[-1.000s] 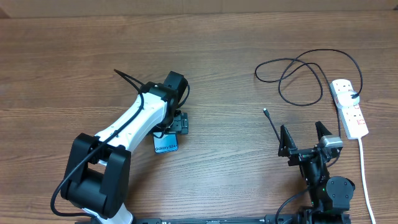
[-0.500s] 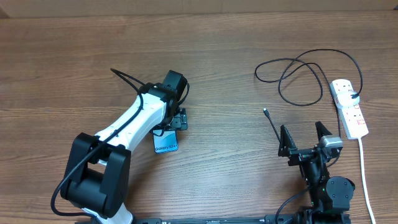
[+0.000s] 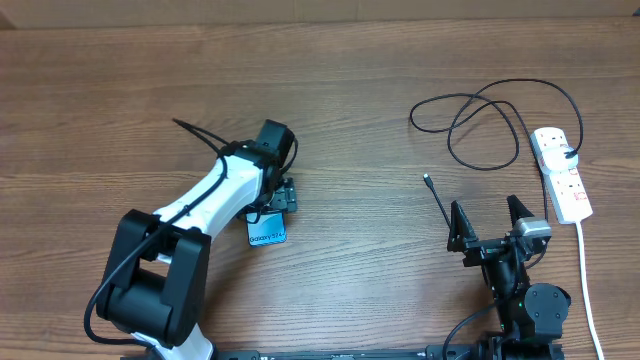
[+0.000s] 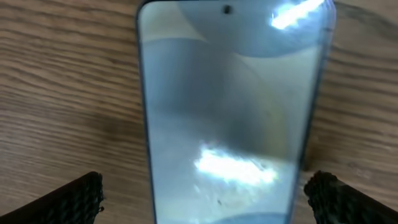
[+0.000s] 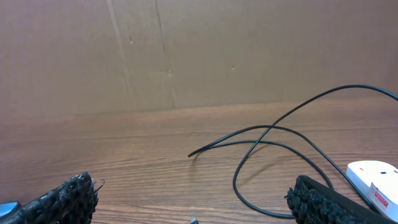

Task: Plug charger to phone and switch on socket
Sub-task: 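Close the left gripper on the smartphone's top edge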

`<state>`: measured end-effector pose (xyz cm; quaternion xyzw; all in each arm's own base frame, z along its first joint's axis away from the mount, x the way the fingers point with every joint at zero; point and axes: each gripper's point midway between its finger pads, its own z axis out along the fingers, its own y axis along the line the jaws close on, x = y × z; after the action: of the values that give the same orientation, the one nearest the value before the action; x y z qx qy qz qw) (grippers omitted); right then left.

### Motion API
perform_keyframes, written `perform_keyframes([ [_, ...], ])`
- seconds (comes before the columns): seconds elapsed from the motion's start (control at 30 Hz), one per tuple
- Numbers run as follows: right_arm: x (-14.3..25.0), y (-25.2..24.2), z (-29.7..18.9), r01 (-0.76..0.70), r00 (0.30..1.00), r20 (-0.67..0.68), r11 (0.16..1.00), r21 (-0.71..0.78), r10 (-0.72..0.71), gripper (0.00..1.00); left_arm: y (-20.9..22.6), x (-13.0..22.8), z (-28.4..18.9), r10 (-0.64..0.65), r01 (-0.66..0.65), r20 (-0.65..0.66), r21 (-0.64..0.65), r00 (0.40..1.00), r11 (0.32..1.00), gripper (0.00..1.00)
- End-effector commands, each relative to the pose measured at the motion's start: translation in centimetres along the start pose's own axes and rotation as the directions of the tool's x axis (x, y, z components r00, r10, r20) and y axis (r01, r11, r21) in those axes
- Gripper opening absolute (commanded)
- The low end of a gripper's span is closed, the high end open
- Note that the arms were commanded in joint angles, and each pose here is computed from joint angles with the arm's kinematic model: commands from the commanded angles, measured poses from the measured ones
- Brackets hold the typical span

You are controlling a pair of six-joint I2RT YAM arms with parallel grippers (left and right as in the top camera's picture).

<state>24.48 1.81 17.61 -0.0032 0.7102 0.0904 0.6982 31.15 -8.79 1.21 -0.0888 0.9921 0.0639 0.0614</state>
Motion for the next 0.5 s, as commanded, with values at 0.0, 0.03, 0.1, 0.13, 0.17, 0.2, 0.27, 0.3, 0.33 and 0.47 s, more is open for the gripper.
perform_keyframes([
  [0.0,0.2,0.06,0.02,-0.002,1.0,0.003,1.0,-0.003,0.002,1.0,0.75,0.48,1.25,-0.029,0.029,-0.025,-0.003,0.999,1.0,0.99],
  [0.03,0.2,0.06,0.02,-0.002,1.0,0.003,1.0,-0.003,0.002,1.0,0.53,0.48,1.4,-0.02,0.021,-0.026,0.015,0.999,1.0,0.99],
  [0.1,0.2,0.06,0.02,-0.002,1.0,0.003,1.0,-0.003,0.002,1.0,-0.08,0.48,1.56,0.01,-0.009,-0.027,0.052,1.0,0.999,1.0],
  [0.13,0.2,0.06,0.02,-0.002,1.0,0.003,1.0,-0.003,0.002,1.0,-0.21,0.44,1.56,0.019,-0.018,-0.025,0.058,1.0,0.998,1.0],
  [0.17,0.2,0.06,0.02,-0.002,1.0,0.003,1.0,-0.003,0.002,1.0,-0.22,0.42,1.56,0.019,-0.017,-0.024,0.059,1.0,0.998,1.0],
  [0.2,0.2,0.06,0.02,-0.001,1.0,0.003,1.0,-0.003,0.001,1.0,-0.2,0.42,1.56,0.019,-0.018,-0.024,0.058,1.0,0.998,1.0],
  [0.27,0.2,0.06,0.02,-0.002,1.0,0.003,1.0,-0.003,0.002,1.0,-0.14,0.46,1.59,0.019,-0.018,-0.025,0.055,1.0,0.998,1.0],
  [0.3,0.2,0.06,0.02,-0.001,1.0,0.003,1.0,-0.003,0.001,1.0,-0.13,0.47,1.6,0.018,-0.017,-0.025,0.055,1.0,0.998,1.0],
  [0.33,0.2,0.06,0.02,-0.002,1.0,0.003,1.0,-0.003,0.002,1.0,-0.12,0.5,1.62,0.018,-0.017,-0.026,0.055,0.999,0.998,1.0],
  [0.47,0.2,0.06,0.02,-0.002,1.0,0.003,1.0,-0.003,0.002,1.0,-0.09,0.64,1.9,0.02,-0.018,-0.035,0.05,0.999,0.999,1.0],
])
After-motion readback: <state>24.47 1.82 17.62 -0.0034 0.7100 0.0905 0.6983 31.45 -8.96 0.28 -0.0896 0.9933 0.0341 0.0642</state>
